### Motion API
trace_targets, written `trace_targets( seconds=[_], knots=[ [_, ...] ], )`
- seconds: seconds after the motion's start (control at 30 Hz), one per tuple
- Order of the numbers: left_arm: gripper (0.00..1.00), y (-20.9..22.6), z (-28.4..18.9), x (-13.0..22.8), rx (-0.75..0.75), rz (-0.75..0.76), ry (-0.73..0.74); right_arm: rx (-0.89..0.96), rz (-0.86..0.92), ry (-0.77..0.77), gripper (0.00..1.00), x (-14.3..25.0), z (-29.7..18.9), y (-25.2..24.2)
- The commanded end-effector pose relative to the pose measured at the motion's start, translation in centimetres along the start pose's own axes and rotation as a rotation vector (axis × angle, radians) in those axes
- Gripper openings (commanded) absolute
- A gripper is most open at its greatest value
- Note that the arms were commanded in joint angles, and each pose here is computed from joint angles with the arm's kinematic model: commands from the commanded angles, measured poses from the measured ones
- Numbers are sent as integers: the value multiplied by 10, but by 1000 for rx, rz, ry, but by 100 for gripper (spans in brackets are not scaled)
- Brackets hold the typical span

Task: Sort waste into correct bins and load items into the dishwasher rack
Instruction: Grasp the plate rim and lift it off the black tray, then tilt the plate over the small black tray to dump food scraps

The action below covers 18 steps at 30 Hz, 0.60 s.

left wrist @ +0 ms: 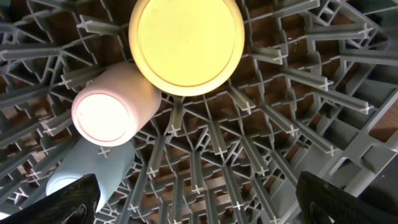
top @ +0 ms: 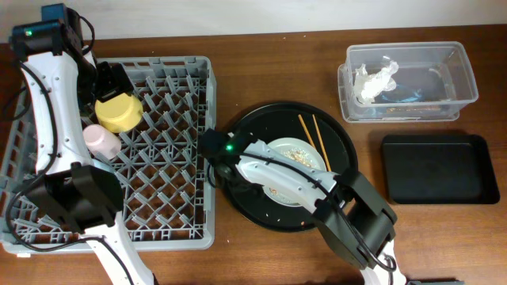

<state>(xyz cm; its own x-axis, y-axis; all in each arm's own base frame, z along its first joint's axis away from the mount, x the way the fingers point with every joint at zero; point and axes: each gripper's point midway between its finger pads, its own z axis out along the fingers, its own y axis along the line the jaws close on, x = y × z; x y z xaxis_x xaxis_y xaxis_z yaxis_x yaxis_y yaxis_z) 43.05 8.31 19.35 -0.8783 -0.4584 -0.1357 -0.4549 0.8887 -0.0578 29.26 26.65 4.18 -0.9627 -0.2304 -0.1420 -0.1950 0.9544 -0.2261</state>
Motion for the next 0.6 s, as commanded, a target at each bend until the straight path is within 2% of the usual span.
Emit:
trace_targets(
  seconds=[0.0, 0.1, 0.23, 0.4, 0.57],
  knots=[
    [99, 3, -3, -3, -1, -1, -14, 18, 39, -71, 4, -21, -29, -3],
    [99, 3, -3, -3, -1, -1, -14, 75, 117, -82, 4, -28, -44, -21],
    [99, 3, -3, -3, -1, -1, -14, 146, 242, -19, 4, -36, -61, -75],
    [99, 3, -3, -3, -1, -1, -14, 169, 496, 46, 4, -50, -73, -181],
    [99, 3, -3, -3, -1, -1, -14, 62, 790, 161, 4, -34, -63, -295]
  ],
)
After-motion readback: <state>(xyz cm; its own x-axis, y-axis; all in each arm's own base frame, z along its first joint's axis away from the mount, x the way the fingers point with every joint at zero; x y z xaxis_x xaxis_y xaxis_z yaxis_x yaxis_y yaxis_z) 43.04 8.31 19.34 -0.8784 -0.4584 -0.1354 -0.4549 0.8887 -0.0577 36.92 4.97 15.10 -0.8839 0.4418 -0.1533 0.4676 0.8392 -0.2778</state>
